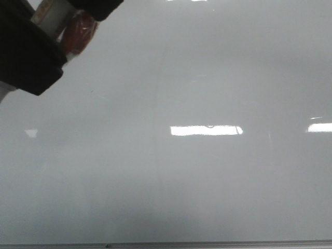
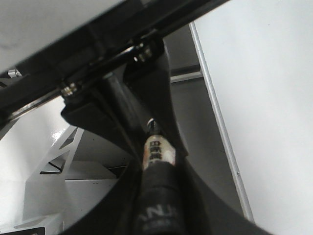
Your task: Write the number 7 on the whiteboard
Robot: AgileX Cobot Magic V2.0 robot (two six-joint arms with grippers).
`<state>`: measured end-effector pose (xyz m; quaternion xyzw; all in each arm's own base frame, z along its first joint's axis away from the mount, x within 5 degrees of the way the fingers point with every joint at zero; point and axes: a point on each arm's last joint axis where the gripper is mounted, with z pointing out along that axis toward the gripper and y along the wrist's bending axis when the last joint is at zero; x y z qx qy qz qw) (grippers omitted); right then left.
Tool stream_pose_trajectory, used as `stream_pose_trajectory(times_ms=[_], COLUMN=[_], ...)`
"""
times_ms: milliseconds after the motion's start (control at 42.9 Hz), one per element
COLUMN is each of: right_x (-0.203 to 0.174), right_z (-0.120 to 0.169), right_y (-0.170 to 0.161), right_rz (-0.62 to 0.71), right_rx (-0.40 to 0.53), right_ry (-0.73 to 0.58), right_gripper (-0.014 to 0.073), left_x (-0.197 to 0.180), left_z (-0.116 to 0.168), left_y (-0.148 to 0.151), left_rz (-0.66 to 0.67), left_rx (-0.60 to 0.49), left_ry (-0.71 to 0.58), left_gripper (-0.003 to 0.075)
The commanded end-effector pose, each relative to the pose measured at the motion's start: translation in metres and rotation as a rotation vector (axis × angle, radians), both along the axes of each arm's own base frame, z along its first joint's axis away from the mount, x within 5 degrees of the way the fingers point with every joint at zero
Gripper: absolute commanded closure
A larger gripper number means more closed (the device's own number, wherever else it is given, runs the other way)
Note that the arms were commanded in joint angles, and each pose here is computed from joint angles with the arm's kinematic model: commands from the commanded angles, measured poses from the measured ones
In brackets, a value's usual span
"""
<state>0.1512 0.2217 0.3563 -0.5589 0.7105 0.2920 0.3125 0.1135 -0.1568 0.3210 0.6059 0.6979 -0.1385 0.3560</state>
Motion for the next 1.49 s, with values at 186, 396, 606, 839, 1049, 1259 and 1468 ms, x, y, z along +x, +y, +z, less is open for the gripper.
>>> stream_pose_trajectory(times_ms=[186, 396, 606, 839, 1049, 1259, 1468], right_x=[0.010, 0.039, 0.052, 0.054, 0.058, 0.091, 0.128], right_z=[0.020, 0.013, -0.002, -0.009, -0.010, -0.016, -0.031], right_y=[-0.009, -0.045, -0.078, -0.080, -0.078, -0.056, -0.019], right_rz=[-0.080, -0.306, -0.550, -0.583, -0.604, -0.620, -0.590], right_rx=[0.100, 0.128, 0.213, 0.220, 0.242, 0.254, 0.220], right_ry=[-0.034, -0.085, -0.133, -0.135, -0.119, -0.031, 0.010], right_gripper=[0.0653, 0.0653, 0.0653, 0.0653, 0.0653, 0.0653, 0.0653], left_x=[0.001, -0.015, -0.044, -0.064, -0.065, -0.065, -0.065], left_z=[0.020, 0.022, 0.012, 0.006, 0.006, 0.006, 0.006], left_y=[-0.002, 0.018, 0.052, 0.070, 0.070, 0.070, 0.070], left_rz=[0.051, 0.066, 0.094, 0.093, 0.093, 0.093, 0.093], left_rx=[-0.161, -0.256, -0.355, -0.457, -0.467, -0.467, -0.467], left_ry=[-0.065, -0.111, -0.112, -0.090, -0.075, -0.075, -0.075], left_gripper=[0.0223, 0.0141, 0.0532, 0.0741, 0.0741, 0.0741, 0.0741])
